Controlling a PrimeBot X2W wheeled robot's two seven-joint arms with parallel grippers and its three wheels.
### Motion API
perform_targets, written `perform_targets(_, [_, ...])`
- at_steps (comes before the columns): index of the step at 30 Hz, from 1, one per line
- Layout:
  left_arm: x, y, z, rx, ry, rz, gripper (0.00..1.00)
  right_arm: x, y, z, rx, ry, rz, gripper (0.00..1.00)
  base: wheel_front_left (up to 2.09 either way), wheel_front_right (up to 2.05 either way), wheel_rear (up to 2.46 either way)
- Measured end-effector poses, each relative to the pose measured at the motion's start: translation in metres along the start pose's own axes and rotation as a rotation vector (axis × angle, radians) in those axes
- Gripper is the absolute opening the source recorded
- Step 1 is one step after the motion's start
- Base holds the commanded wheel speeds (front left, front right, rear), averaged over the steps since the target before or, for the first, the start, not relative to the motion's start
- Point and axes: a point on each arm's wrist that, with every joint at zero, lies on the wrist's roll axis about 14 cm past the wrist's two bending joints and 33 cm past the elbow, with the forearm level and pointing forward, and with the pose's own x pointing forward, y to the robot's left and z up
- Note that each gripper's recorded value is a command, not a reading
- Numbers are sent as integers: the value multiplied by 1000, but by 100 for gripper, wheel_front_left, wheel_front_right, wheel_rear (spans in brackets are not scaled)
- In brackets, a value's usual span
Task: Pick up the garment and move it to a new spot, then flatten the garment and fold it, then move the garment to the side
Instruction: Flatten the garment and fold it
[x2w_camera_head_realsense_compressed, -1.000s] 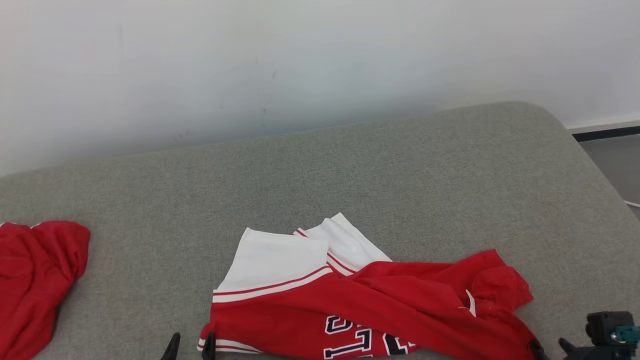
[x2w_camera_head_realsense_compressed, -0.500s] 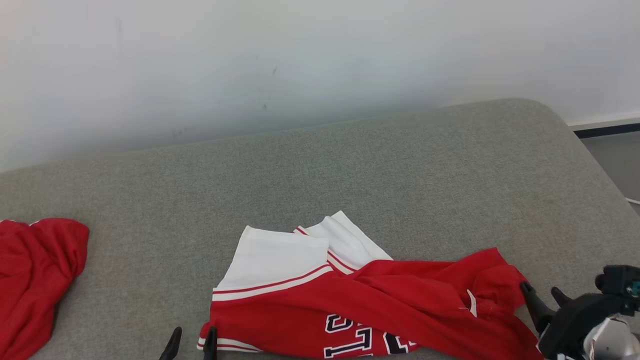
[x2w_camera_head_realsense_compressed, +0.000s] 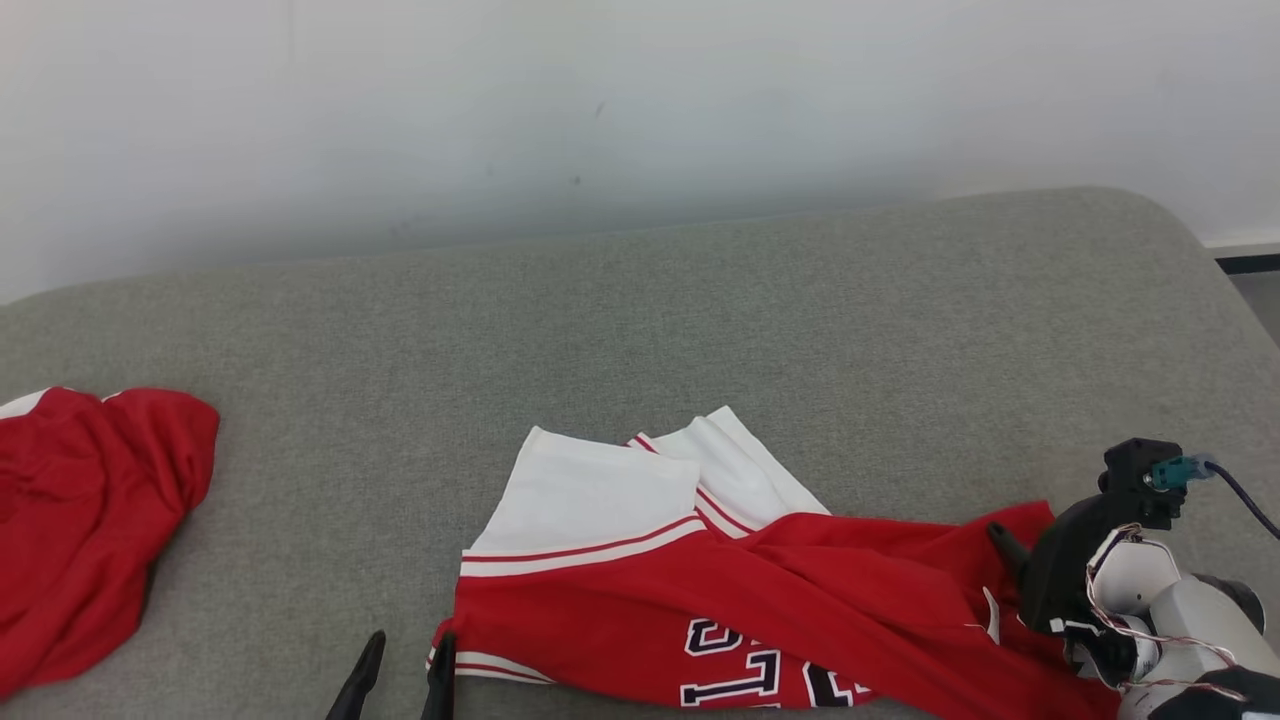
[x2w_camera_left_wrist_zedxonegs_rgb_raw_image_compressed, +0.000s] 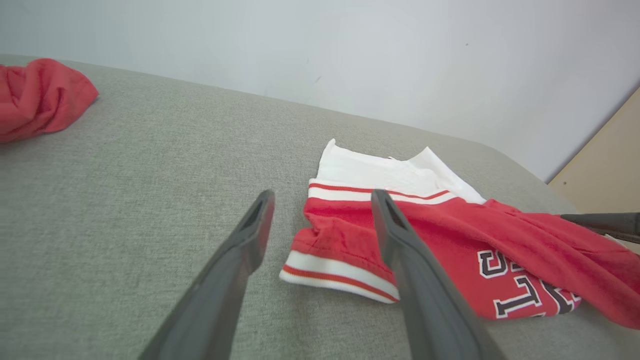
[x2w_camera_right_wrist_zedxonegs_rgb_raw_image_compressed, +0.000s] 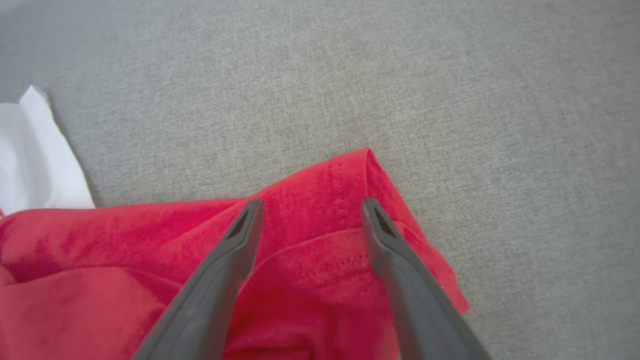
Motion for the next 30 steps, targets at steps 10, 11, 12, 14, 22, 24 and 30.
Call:
perform_targets(10, [-6, 12, -4, 2, 14, 38, 100, 28, -6, -15, -26, 129, -31, 2, 0, 0, 0])
perform_targets(11, [-5, 13, -2, 2, 10, 40, 100, 29, -5, -15, -29, 124, -30, 0, 0, 0, 0])
perform_targets(12, [-5, 13, -1, 2, 6, 42, 100, 31, -3, -13, -39, 114, -28, 0, 0, 0, 0])
perform_targets(14, [-6, 15, -1, 1, 5, 49, 100, 34, 0, -6, -60, 79, -22, 0, 0, 0, 0])
perform_targets(22, [-11, 20, 1, 4, 3, 65, 100, 37, 14, 78, -151, -230, 5, 0, 0, 0, 0])
perform_targets(24, [-12, 21, 0, 2, 4, 69, 100, 36, 15, 100, -165, -300, 7, 0, 0, 0, 0])
perform_targets(30, [-11, 25, 1, 5, 2, 80, 100, 30, 7, 177, -185, -517, -23, 0, 0, 0, 0])
